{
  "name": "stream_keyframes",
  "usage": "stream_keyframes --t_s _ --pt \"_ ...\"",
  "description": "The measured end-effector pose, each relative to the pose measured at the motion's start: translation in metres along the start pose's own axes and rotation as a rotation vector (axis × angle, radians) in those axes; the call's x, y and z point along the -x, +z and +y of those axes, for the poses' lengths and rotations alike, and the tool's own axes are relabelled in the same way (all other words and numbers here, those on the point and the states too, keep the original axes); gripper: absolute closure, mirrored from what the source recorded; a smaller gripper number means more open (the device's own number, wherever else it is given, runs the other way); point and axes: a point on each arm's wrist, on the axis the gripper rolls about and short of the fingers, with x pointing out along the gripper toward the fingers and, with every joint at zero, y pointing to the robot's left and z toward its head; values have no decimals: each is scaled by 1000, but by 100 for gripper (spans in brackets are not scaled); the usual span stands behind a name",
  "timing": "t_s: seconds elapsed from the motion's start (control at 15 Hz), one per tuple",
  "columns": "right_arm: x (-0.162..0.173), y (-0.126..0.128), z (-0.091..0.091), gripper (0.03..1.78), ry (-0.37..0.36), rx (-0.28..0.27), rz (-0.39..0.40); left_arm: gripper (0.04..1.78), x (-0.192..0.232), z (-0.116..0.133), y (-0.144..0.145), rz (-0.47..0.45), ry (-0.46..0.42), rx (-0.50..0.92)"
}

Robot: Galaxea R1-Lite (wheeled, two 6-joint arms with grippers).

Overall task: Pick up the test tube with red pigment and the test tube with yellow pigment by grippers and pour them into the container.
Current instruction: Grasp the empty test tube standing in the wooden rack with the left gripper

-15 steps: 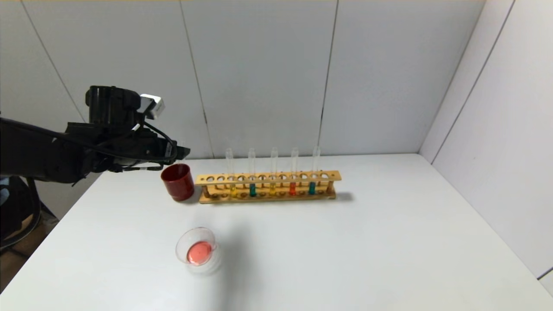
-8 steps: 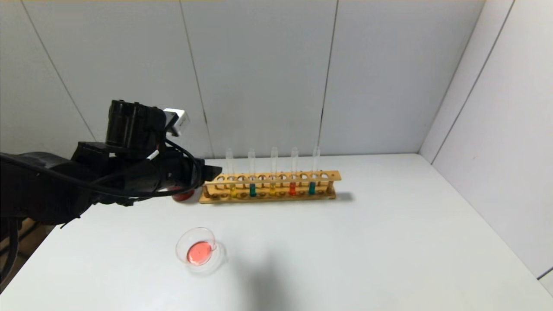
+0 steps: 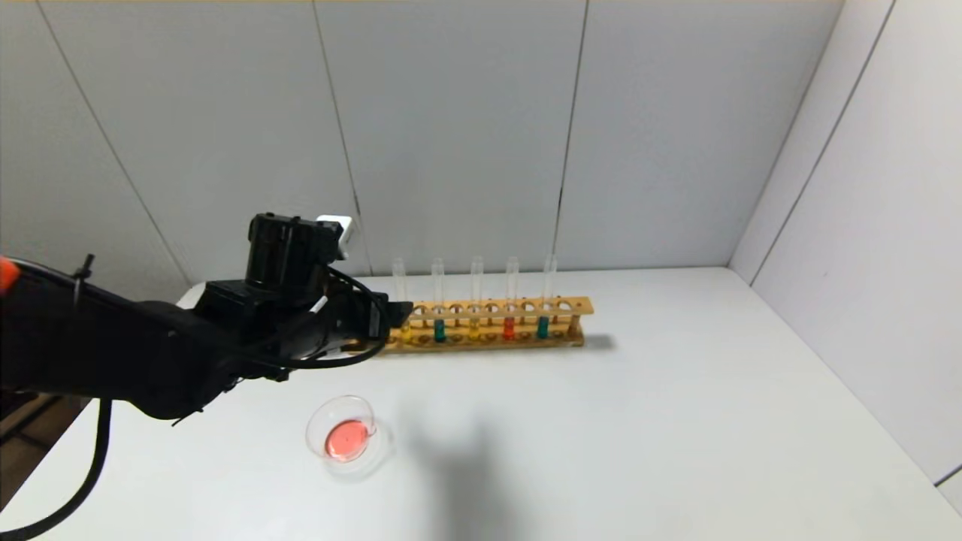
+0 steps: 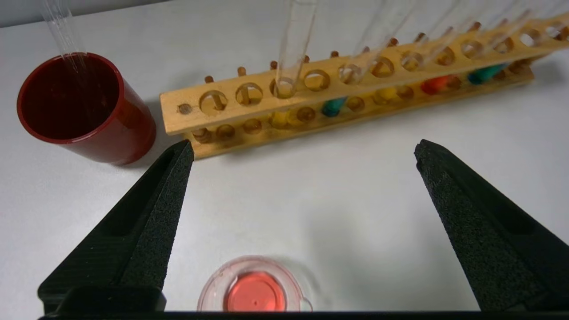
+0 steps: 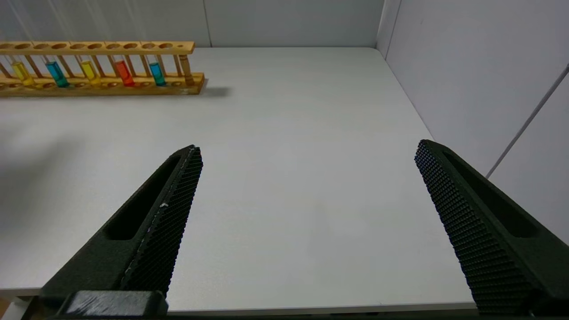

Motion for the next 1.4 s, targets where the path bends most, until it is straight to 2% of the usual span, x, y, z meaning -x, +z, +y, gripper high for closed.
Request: stream_keyframes --t_s 0.53,0.87,1.4 --pt "0 0 0 6 0 0 0 7 -49 1 -16 -16 24 13" --pt "0 0 0 6 0 0 0 7 -78 14 -16 -14 65 25" --pt "0 0 0 6 0 0 0 7 -103 13 -13 -27 70 23"
